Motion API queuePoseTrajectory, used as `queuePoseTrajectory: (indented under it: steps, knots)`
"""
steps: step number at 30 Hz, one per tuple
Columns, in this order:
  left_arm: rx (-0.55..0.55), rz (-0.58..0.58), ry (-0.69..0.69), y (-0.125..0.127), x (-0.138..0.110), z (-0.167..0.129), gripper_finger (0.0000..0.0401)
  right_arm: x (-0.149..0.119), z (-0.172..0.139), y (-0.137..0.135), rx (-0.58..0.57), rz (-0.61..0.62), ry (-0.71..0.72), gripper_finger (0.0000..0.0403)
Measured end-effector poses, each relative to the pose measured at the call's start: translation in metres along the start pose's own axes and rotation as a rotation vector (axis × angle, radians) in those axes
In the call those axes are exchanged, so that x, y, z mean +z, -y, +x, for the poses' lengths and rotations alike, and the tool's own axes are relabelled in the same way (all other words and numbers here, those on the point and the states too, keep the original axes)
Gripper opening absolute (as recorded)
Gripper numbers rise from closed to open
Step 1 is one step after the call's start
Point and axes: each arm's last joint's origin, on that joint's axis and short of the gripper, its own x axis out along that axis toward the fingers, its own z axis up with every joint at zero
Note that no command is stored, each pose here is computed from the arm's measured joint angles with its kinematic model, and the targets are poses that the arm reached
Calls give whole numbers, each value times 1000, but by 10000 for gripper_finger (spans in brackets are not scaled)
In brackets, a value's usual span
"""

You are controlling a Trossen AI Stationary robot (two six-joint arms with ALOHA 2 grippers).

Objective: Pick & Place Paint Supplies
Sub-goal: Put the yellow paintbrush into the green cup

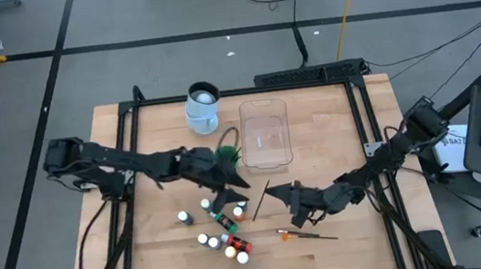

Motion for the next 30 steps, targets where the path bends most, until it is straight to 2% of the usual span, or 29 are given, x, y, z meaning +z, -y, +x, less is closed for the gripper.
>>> queuePoseTrajectory:
  steps: [4,8,13,19,26,30]
  knots:
    - [-79,21,-31,3,7,18,212,9,0,-8,20,-79,19,0]
    - [-104,26,-38,2,12,30,212,20,0,-16,22,-162,2,0]
    - [-89,1,-81,-5,7,47,211,28,3,-24,19,-188,-5,0]
    - [-90,0,-88,-11,9,60,211,27,10,-20,15,-173,-23,0]
    - [-96,21,-92,-11,9,61,211,27,9,-20,14,-163,-27,0]
    - [-135,22,-105,-9,9,61,206,30,6,-19,14,-169,-19,0]
